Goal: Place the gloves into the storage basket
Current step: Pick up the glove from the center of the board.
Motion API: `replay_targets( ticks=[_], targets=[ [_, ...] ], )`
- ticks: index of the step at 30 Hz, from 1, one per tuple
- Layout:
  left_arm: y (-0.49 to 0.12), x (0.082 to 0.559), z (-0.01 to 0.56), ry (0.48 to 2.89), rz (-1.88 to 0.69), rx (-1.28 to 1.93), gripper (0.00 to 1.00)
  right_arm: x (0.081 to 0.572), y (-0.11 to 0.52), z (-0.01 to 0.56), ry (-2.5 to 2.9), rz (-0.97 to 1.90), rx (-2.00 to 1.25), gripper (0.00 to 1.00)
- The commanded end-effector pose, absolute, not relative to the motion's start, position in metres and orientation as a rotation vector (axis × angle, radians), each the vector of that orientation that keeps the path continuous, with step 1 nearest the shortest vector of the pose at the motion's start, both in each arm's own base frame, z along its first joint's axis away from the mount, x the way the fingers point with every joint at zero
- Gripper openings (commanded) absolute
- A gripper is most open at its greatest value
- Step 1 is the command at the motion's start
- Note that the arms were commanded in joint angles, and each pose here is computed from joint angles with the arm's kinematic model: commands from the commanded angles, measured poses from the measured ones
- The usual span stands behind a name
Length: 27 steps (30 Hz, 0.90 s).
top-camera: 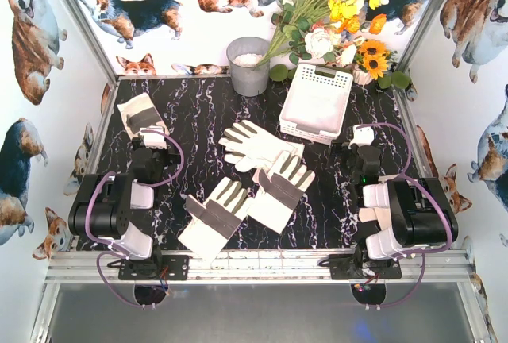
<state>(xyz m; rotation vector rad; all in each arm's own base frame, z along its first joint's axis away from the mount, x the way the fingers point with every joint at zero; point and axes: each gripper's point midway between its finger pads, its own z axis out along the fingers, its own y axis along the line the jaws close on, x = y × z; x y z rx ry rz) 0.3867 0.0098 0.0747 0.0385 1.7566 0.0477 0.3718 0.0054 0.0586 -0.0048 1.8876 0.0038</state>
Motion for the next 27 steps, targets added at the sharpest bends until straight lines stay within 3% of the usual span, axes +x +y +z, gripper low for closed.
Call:
replay_targets(
  ticks=[1, 17, 22, 27],
  targets=[
    [0.010, 0.389, 0.085, 1.716, 0.048, 0.045, 1.00, 0.381, 0.006, 0.080, 1.801, 0.003, -0.018, 1.00],
    [0.037, 0.391, 0.099, 1.739, 0.145, -0.136, 1.00, 0.381, -0.004, 0.083, 1.799, -0.026, 0.045, 1.00],
    [0.031, 0.387, 0.141, 1.868, 0.071, -0.239, 1.00, 0.356, -0.052, 0.143, 1.750, -0.173, 0.454, 1.00],
    [0.033, 0.363, 0.176, 2.039, 0.084, -0.318, 1.00, 0.328, -0.051, 0.210, 1.650, 0.027, 0.614, 1.00]
  ],
)
